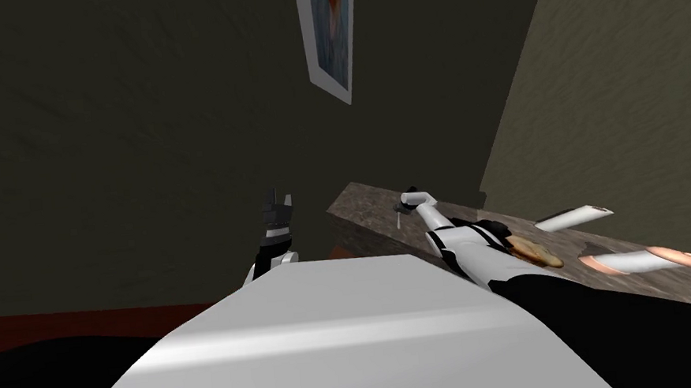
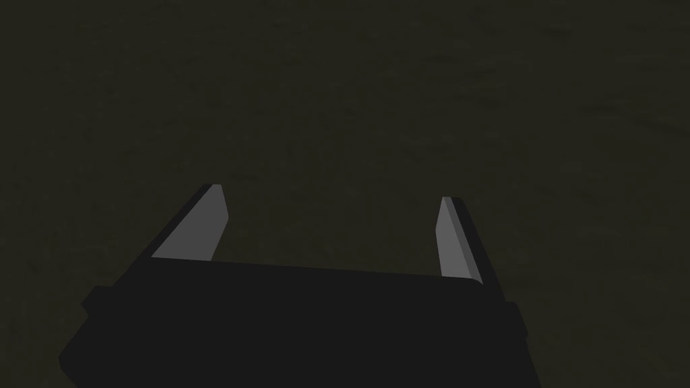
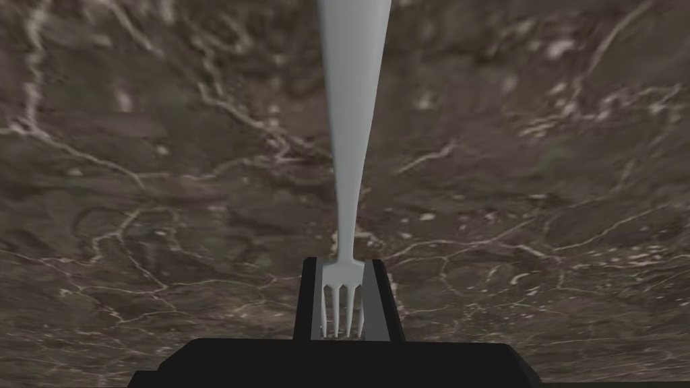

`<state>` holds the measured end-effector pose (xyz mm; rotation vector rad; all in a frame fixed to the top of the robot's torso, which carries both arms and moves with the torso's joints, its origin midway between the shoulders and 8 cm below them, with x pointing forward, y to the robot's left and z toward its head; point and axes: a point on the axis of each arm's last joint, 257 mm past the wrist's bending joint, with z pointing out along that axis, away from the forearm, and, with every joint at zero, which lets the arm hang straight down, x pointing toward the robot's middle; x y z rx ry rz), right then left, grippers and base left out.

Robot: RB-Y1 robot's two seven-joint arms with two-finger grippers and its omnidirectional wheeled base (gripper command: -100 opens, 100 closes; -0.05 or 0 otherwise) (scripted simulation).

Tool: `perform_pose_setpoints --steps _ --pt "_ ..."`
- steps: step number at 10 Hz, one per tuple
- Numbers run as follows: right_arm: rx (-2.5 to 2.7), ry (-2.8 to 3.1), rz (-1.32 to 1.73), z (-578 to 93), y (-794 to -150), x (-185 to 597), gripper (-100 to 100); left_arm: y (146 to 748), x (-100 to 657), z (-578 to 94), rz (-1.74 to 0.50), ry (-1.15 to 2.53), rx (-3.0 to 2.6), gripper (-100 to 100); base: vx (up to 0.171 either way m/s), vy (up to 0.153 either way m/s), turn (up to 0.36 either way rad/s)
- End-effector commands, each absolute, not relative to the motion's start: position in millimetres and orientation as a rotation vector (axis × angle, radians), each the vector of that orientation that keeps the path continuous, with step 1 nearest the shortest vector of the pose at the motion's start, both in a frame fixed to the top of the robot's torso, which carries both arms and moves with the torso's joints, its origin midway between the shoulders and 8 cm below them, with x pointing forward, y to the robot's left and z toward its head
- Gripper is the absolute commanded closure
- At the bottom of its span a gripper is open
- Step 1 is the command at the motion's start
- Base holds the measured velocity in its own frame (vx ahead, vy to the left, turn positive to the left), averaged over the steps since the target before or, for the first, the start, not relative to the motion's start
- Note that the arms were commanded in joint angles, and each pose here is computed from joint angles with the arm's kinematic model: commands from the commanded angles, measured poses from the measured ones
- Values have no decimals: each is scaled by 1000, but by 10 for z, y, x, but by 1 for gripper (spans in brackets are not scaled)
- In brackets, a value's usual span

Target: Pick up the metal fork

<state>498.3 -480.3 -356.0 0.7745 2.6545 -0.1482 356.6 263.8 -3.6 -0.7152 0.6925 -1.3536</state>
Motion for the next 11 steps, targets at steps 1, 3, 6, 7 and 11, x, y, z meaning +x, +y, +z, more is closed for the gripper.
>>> perform_pose_setpoints --steps 1,3,6,7,11 --pt "812 2646 -147 -3550 -4776 4984 100 2638 3566 -36 -1354 693 -715 0 -62 -78 226" --pt "844 2638 -152 -3525 -4742 4993 100 2638 3566 -37 -1354 693 -715 0 -60 -86 118" --pt "897 2624 -166 -3478 -4674 5006 100 2639 3566 -37 -1353 693 -715 0 -57 -80 118" --pt "909 2620 -164 -3478 -4674 5006 100 2638 3566 -37 -1353 693 -715 0 -59 -84 75" --pt "973 2598 -178 -3435 -4607 5013 100 2639 3566 -37 -1353 693 -715 0 -64 -82 109"
